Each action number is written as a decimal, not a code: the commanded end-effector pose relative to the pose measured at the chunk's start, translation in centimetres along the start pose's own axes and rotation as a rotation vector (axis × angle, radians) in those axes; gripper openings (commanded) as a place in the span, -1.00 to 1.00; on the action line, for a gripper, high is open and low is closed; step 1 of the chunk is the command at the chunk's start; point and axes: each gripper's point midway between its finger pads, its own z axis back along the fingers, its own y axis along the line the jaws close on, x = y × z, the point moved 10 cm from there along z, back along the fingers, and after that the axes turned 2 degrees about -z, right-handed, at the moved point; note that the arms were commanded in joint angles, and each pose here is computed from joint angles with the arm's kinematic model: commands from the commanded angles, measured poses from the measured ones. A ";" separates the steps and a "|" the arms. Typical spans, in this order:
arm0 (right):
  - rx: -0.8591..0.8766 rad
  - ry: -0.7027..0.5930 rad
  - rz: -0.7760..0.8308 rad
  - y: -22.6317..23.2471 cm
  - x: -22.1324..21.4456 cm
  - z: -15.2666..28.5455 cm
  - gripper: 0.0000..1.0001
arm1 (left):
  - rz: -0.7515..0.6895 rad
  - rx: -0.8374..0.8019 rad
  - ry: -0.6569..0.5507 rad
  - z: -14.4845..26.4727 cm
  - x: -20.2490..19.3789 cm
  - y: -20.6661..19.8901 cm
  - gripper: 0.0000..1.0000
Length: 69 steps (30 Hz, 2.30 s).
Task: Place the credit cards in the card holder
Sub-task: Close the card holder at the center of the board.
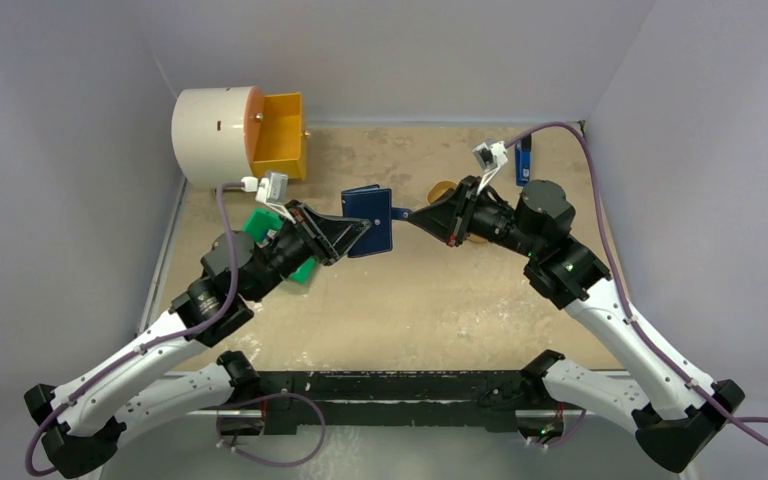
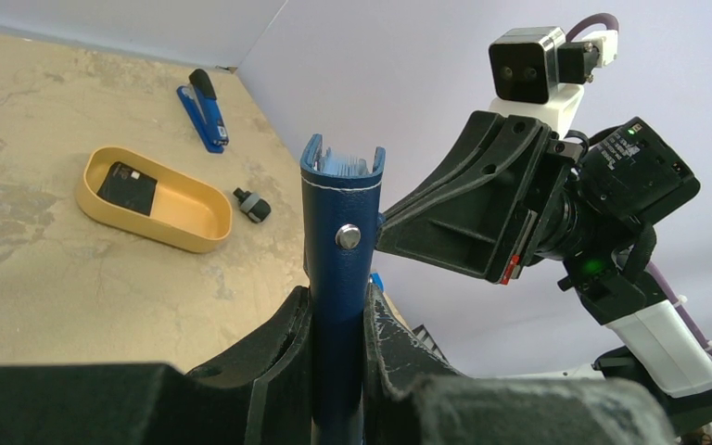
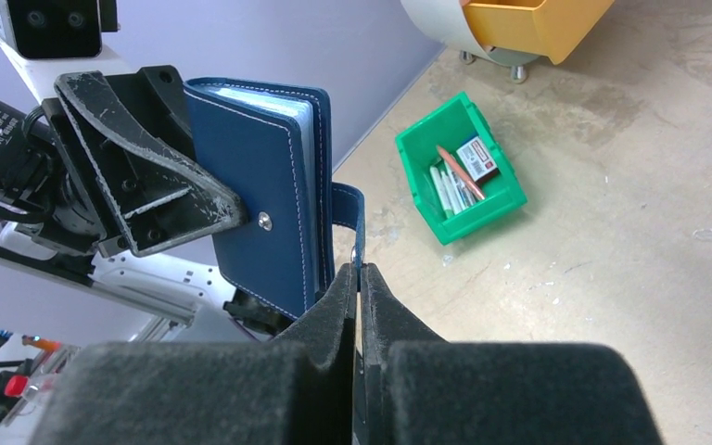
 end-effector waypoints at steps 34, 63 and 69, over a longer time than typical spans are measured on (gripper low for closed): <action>0.050 0.043 0.186 -0.8 -0.4 -0.2 -1.00 | -0.057 0.262 -0.030 -3.7 -0.9 2.8 -1.00; 0.083 0.092 0.111 -0.2 0.2 -2.3 -1.00 | -0.070 0.207 -0.003 -3.9 -0.7 2.1 -1.00; 0.083 0.102 0.108 -0.5 0.1 -2.8 -1.00 | -0.071 0.191 0.018 -4.0 -1.0 2.1 -1.00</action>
